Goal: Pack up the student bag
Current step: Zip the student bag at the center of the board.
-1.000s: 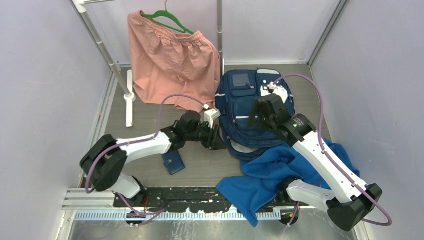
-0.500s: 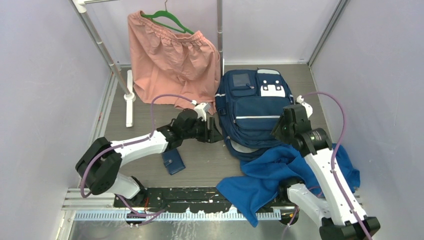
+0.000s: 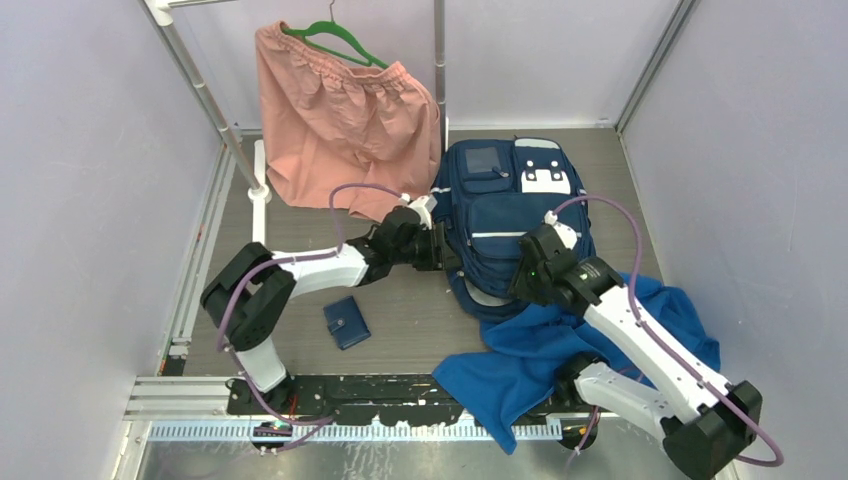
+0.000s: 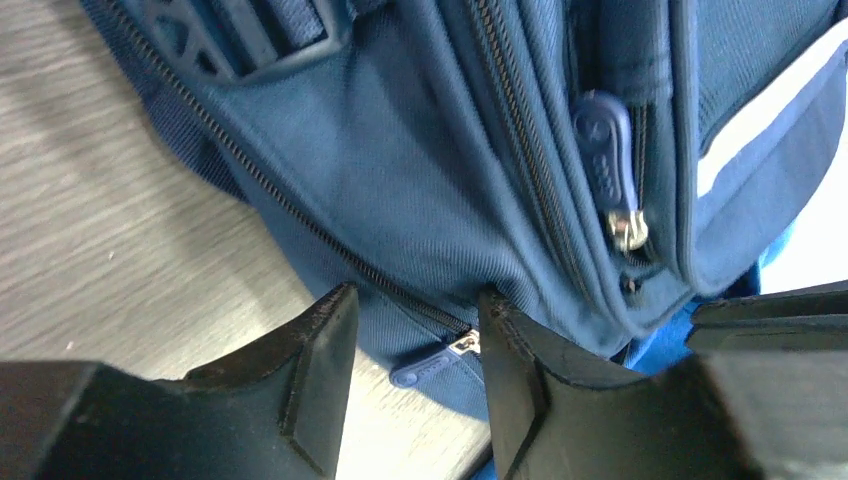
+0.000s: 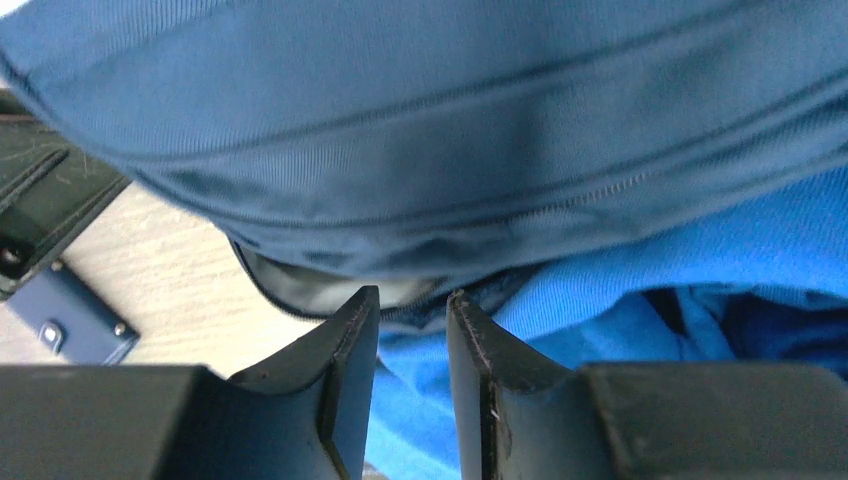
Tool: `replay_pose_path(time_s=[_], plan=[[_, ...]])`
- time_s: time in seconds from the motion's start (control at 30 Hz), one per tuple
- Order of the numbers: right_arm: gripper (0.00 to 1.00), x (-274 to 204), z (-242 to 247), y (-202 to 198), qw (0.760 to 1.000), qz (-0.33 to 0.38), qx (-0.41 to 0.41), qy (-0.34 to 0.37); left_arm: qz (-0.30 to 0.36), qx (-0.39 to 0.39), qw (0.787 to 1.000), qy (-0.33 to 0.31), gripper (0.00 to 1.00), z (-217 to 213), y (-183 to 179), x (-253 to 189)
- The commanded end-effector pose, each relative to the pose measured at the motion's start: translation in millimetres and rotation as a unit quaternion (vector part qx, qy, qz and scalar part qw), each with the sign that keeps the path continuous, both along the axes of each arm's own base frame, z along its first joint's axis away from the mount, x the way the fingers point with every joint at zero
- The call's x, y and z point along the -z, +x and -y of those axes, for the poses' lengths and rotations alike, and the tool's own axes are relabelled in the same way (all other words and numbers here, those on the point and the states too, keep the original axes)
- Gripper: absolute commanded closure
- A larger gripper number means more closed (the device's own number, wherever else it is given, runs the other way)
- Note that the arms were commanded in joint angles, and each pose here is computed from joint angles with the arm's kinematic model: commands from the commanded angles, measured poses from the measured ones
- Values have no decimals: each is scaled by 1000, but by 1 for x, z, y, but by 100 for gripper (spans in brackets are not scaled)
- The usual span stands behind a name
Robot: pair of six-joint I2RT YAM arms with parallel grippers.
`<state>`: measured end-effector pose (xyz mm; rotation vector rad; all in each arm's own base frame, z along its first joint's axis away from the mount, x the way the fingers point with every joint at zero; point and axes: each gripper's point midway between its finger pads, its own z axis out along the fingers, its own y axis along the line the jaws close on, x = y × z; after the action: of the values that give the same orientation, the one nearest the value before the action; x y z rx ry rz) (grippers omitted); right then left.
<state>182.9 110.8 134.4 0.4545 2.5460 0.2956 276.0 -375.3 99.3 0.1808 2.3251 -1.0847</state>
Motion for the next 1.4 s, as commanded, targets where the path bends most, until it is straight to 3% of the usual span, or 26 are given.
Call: replay_pose_path(time_s=[0.0,0.1,0.3,0.6,0.73,0.9,1.07,1.2,1.37], plan=[[63,4,3,46,998,45,47,-22,43,4,998,-44,53,29,30,-28],[63,23,6,69,997,29,56,-33,31,9,999,-42,56,32,42,-24],[63,45,36,114,994,21,103,-24,37,-12,998,-46,53,20,72,-24],[63,27,36,164,996,37,72,-29,35,-9,998,-58,52,18,99,-36],[60,-4,24,155,996,75,55,5,30,-27,997,-73,50,9,98,-46],[55,-35,5,121,994,109,21,-8,30,-79,993,-81,48,-1,106,-57],[52,-35,-3,90,994,107,18,-30,-37,-122,989,-71,48,1,120,-45],[50,-30,4,83,993,107,34,-30,-103,-171,974,-110,48,7,126,-33],[50,-21,2,80,995,90,26,-32,-118,-186,960,-171,47,19,134,-34]])
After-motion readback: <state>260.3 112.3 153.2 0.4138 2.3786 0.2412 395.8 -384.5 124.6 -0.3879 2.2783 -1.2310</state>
